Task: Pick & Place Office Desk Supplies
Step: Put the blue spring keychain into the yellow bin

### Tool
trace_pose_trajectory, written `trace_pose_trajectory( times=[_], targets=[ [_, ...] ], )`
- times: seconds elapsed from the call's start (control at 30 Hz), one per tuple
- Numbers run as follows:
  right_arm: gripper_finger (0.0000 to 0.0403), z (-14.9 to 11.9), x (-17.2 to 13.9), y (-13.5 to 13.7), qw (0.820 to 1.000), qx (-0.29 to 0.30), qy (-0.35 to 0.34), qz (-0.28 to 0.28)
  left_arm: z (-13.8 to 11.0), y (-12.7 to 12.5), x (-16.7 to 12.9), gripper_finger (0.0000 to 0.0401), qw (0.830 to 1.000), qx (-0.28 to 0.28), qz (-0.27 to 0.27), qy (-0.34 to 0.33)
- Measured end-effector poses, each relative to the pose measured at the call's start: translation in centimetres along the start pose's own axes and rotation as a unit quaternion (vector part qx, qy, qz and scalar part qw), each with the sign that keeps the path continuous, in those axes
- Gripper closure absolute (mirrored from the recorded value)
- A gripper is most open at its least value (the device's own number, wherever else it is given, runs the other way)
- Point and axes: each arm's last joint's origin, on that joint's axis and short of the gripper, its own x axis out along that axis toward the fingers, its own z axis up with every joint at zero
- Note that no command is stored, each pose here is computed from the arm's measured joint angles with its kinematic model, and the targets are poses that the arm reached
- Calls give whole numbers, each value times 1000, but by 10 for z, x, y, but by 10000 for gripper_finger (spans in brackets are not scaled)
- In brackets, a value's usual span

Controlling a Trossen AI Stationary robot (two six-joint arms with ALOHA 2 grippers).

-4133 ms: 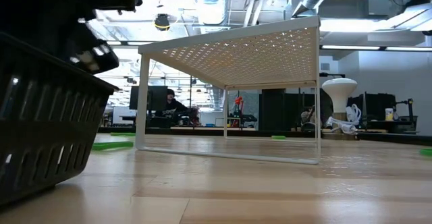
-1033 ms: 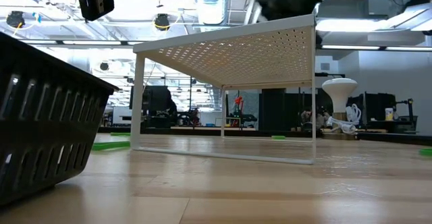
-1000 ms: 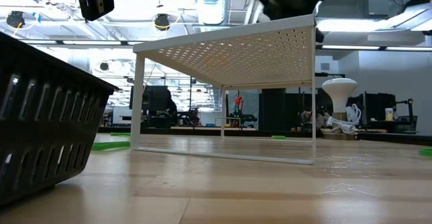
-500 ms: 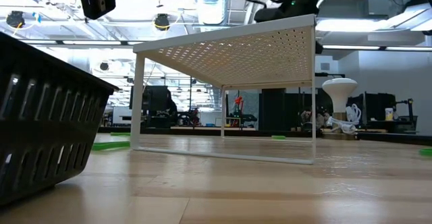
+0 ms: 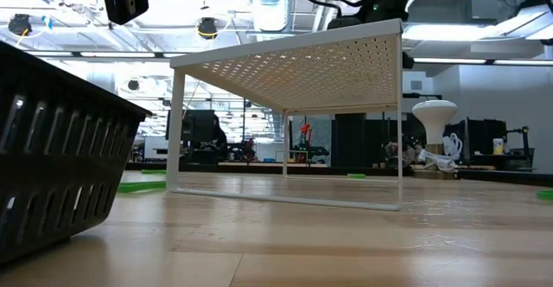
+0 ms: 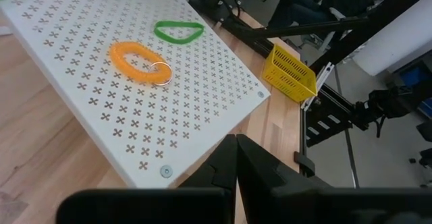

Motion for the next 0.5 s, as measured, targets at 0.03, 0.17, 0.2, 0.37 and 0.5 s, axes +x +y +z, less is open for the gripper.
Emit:
trace_pose_trajectory(
  times=[0.03,0.17,0.2,0.37,0.5],
  targets=[
    [388,0,0,0,1000,2,-3,-5,0,0,0,401,1000,0,0,0],
    [397,-6,-5,3,1000,4,-9,-9,0,0,0,401,1000,0,0,0],
    [397,-10,-8,5,1000,7,-9,-12,0,0,0,401,1000,0,0,0],
    [400,-39,-41,13,999,22,-25,-11,0,0,0,401,1000,1,-4,4],
    [401,-74,-70,23,998,51,-30,5,0,0,0,401,1000,4,-6,7]
  ],
)
